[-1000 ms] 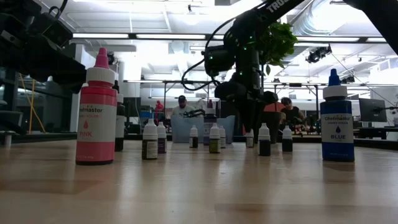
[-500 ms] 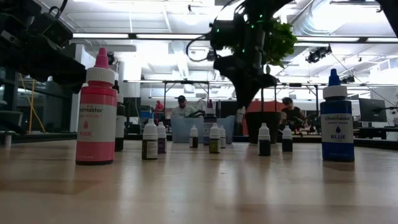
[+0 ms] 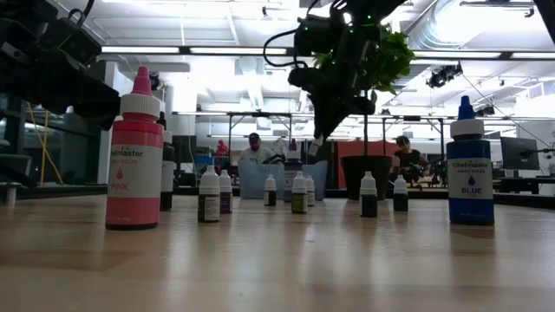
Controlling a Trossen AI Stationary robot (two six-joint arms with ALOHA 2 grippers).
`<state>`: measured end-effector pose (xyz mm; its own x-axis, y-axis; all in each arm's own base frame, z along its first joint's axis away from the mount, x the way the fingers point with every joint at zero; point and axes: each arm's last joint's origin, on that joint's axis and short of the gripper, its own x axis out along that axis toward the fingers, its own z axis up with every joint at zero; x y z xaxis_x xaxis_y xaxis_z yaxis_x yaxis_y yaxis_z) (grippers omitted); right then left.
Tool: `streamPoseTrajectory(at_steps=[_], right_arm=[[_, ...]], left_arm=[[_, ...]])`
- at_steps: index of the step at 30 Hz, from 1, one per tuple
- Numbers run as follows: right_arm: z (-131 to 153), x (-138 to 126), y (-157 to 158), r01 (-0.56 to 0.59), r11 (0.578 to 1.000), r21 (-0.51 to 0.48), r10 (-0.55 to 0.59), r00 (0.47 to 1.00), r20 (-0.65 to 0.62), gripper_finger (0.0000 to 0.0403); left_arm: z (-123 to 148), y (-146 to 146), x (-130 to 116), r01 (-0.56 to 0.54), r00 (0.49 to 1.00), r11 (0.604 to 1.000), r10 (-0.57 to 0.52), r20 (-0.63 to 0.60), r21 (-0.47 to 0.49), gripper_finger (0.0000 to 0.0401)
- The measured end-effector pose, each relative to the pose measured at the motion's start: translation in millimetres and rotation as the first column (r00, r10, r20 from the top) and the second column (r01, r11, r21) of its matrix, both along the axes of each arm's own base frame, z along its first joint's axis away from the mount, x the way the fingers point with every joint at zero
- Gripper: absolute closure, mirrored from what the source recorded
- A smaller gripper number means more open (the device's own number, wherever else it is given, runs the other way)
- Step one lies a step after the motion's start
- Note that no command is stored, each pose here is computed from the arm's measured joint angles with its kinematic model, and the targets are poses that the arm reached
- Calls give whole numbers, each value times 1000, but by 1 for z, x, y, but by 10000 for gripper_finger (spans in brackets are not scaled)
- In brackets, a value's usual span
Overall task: Pick & Place food coloring
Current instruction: Put the small violet food into the black bin
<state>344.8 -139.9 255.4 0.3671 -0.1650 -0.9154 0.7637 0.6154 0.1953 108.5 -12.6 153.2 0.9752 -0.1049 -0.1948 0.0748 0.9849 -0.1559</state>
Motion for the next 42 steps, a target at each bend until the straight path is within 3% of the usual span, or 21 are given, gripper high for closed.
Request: streamPoseTrajectory(at_steps=[5, 9, 18, 27, 32, 42], right_arm=[[25, 4, -9, 3, 996, -95, 1, 999, 44, 358], [46, 1, -17, 17, 985, -169, -18, 1000, -2, 358], [67, 25, -30, -61, 985, -159, 40, 990, -137, 355], [36, 63, -52, -62, 996, -64, 46, 973, -227, 360], [17, 72, -65, 39, 999, -16, -41, 979, -199, 353], [-4, 67, -81, 229, 973, -16, -228, 955, -189, 358]], left_arm=[[0, 0, 0, 0, 1000, 1000, 0, 0, 0, 238], [0, 0, 0, 0, 1000, 1000, 0, 0, 0, 238], [0, 0, 0, 1, 1000, 1000, -1, 0, 0, 238], [0, 0, 0, 0, 1000, 1000, 0, 0, 0, 238], [0, 0, 0, 0, 1000, 1000, 0, 0, 0, 238], [0, 0, 0, 0, 1000, 1000, 0, 0, 0, 238]])
